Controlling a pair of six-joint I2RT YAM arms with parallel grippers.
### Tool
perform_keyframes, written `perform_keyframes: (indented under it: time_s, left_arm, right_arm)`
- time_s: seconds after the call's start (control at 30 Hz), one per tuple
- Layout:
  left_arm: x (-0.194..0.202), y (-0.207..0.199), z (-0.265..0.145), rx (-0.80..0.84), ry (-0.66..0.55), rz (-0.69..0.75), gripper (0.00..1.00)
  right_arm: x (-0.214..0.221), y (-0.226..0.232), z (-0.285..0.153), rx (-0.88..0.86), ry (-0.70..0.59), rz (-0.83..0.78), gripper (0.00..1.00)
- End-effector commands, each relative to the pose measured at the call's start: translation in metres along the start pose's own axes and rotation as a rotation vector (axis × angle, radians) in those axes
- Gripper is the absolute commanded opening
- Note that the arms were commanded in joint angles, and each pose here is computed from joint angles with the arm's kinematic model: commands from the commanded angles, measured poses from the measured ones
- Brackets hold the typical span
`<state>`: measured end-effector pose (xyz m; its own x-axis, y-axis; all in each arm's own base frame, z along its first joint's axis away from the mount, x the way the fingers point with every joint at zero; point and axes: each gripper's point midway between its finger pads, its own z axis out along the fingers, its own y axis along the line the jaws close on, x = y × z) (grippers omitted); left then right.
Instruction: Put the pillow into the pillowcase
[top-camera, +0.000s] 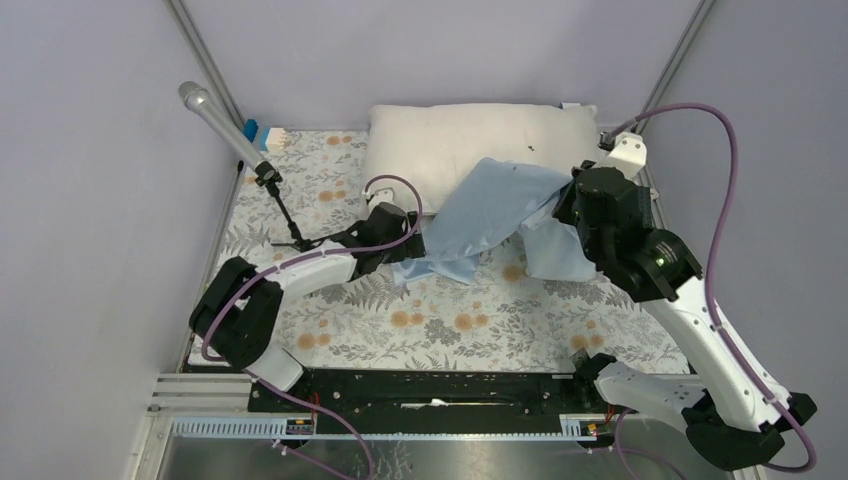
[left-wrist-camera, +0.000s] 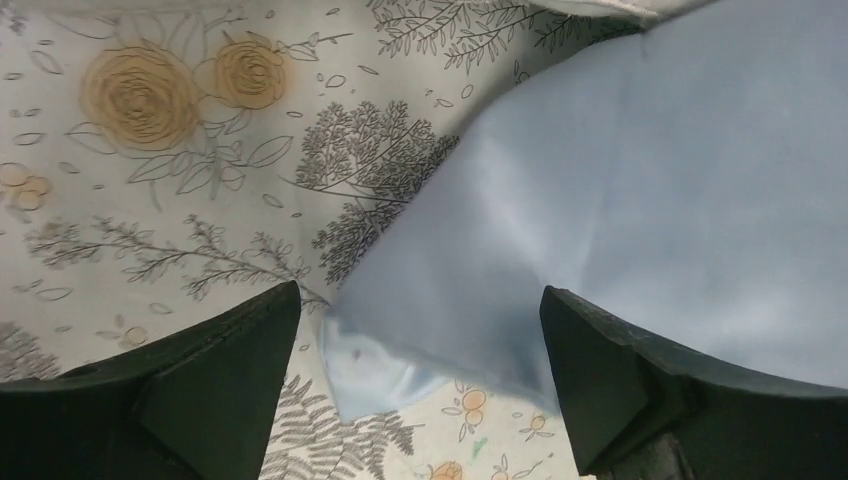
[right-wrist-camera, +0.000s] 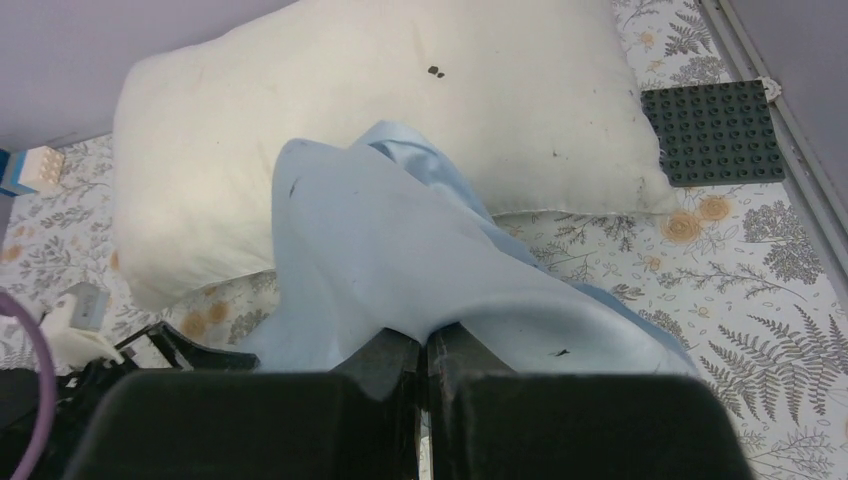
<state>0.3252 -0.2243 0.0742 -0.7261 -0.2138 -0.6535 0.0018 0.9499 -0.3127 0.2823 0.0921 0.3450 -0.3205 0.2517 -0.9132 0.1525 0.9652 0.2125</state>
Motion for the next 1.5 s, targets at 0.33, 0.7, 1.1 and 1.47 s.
perform_keyframes:
  time_s: [0.33,0.7,1.1,1.47]
  left_arm:
    - [0.035,-0.022,0.028,0.105,0.108,-0.181,0.68]
    - [0.020,-0.023,-0.027,0.145,0.098,-0.154,0.00]
    - [-0.247,-0.119,-0.187,0.279,-0.417,-0.023,0.00]
    - [-0.300,-0.100,-0.291,0.261,-0.650,-0.044,0.00]
  right_arm:
    - [0.021,-0.013,-0.009,-0.014,0.021,0.042,0.00]
    - [0.022,-0.006,0.001,-0.023,0.009,0.030,0.00]
    - [-0.114,0.009,-0.028,-0.037,-0.310,0.121,0.00]
    - [-0.134,0.017,-0.069,-0.211,-0.342,0.106,0.00]
